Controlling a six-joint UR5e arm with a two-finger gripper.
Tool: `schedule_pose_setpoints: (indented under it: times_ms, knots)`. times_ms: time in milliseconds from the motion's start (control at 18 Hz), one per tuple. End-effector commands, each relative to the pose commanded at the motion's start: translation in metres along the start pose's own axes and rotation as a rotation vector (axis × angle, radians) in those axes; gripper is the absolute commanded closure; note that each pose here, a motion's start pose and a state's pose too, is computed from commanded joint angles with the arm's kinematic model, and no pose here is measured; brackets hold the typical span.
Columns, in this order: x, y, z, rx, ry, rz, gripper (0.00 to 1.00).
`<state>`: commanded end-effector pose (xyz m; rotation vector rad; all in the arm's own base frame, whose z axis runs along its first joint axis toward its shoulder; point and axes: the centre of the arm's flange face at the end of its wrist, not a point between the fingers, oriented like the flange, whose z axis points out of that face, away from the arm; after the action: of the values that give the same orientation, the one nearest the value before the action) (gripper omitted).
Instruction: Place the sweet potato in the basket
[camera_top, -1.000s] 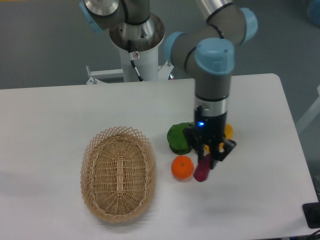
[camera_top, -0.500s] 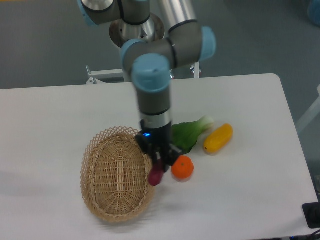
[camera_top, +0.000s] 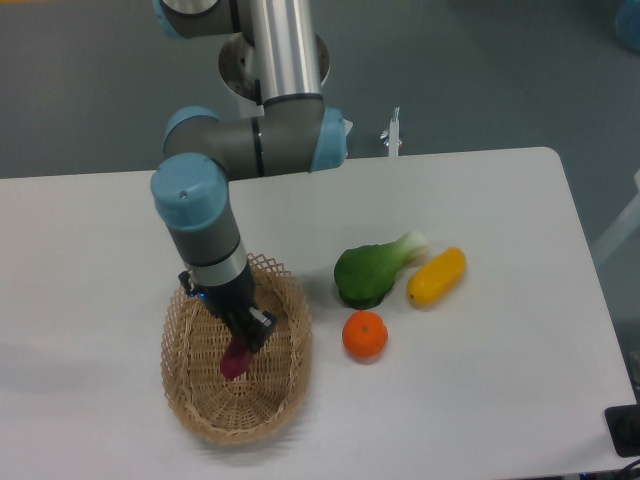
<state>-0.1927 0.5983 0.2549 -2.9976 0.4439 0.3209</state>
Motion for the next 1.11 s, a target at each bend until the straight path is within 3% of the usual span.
schedule_pose_setpoints:
  times_ms: [389, 556, 611, 722, 944, 1111]
  knots:
    - [0.006, -0.003, 0.026, -0.027, 0.030, 0.012, 0.58]
    - [0.008, -0.004, 0.028, -0.029, 0.033, 0.017, 0.47]
    - [0.007, -0.005, 0.026, -0.025, 0.027, 0.015, 0.38]
    - [0.004, -0.007, 0.021, -0.017, 0.016, 0.013, 0.05]
    - [-0.012, -0.015, -0.004, 0.009, -0.032, 0.007, 0.00]
    - [-0.052, -0.014, -0.028, 0.044, -0.083, -0.037, 0.00]
